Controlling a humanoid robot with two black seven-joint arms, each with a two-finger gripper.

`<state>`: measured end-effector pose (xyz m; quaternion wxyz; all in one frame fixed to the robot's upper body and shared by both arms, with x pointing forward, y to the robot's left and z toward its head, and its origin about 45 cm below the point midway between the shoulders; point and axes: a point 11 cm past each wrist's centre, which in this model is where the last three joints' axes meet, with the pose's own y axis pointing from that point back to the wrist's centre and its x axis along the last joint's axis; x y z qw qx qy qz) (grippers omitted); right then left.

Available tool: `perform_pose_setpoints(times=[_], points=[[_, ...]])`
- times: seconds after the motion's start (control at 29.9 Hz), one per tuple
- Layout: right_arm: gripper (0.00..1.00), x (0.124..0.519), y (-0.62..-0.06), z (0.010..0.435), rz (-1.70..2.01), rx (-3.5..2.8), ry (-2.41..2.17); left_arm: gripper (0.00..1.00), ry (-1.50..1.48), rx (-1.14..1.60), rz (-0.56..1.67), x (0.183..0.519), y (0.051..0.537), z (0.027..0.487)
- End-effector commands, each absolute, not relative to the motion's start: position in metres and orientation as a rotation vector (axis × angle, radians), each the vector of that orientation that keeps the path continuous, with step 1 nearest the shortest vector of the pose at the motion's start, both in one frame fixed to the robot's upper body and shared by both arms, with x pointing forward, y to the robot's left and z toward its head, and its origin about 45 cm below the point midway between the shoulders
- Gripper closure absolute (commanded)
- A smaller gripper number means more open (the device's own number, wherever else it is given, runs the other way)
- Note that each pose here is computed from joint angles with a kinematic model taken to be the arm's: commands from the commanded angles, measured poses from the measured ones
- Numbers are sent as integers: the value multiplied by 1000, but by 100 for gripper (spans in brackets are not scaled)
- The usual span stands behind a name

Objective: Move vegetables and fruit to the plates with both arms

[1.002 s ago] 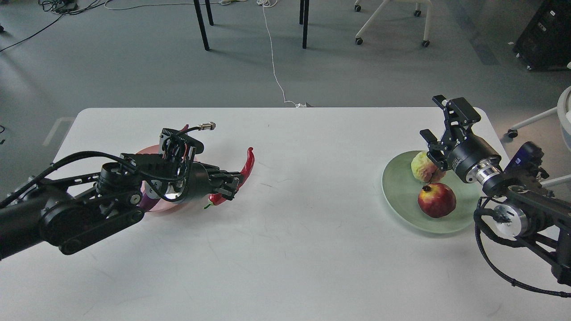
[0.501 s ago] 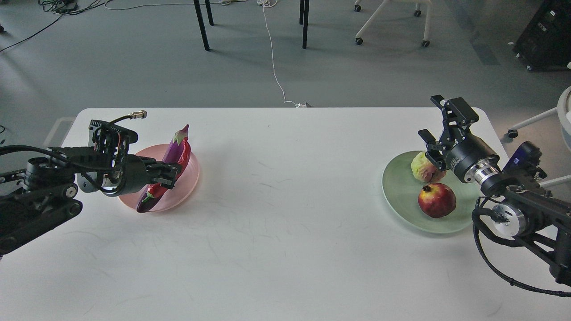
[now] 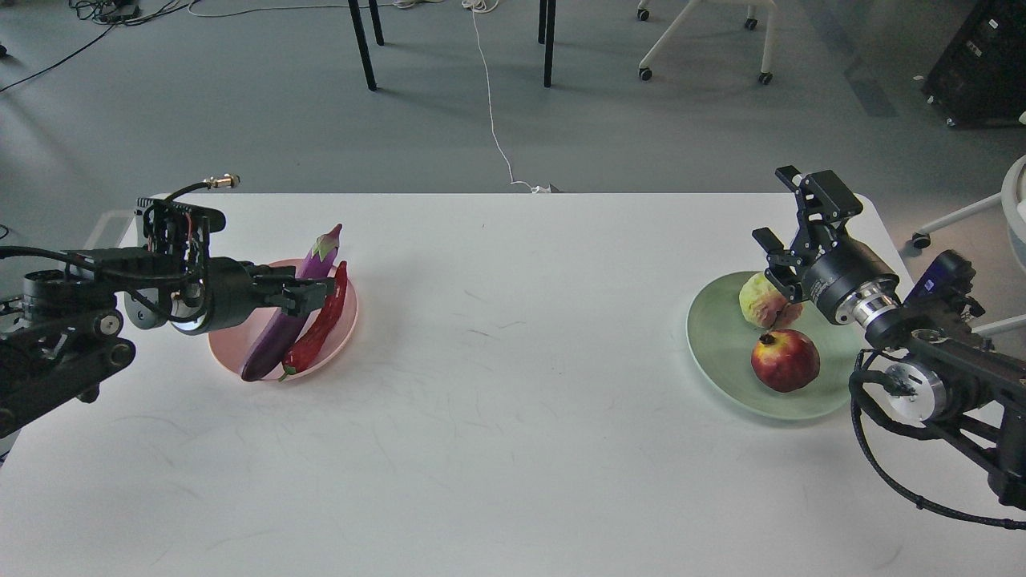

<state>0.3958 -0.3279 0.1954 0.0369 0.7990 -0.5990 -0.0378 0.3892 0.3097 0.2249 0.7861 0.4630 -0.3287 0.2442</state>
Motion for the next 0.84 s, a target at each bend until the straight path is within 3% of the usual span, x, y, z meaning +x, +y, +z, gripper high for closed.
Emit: perform_pose_setpoints(times=[0.0, 0.17, 0.27, 0.6, 0.8], points=[[2, 409, -323, 215, -66, 2484, -1857, 2, -554, 676, 705, 400, 282, 249], [2, 425, -300, 235, -79, 2562, -1921, 2, -244, 132, 995, 409, 256, 268], [2, 428, -287, 232, -155, 2576, -1982, 2, -103, -50, 1155, 410, 255, 257], [2, 404, -282, 181, -332, 2488, -2028, 2, 194, -105, 1366, 396, 271, 177], [2, 400, -287, 177, -339, 2472, -2028, 2, 245, -138, 1340, 387, 275, 167]])
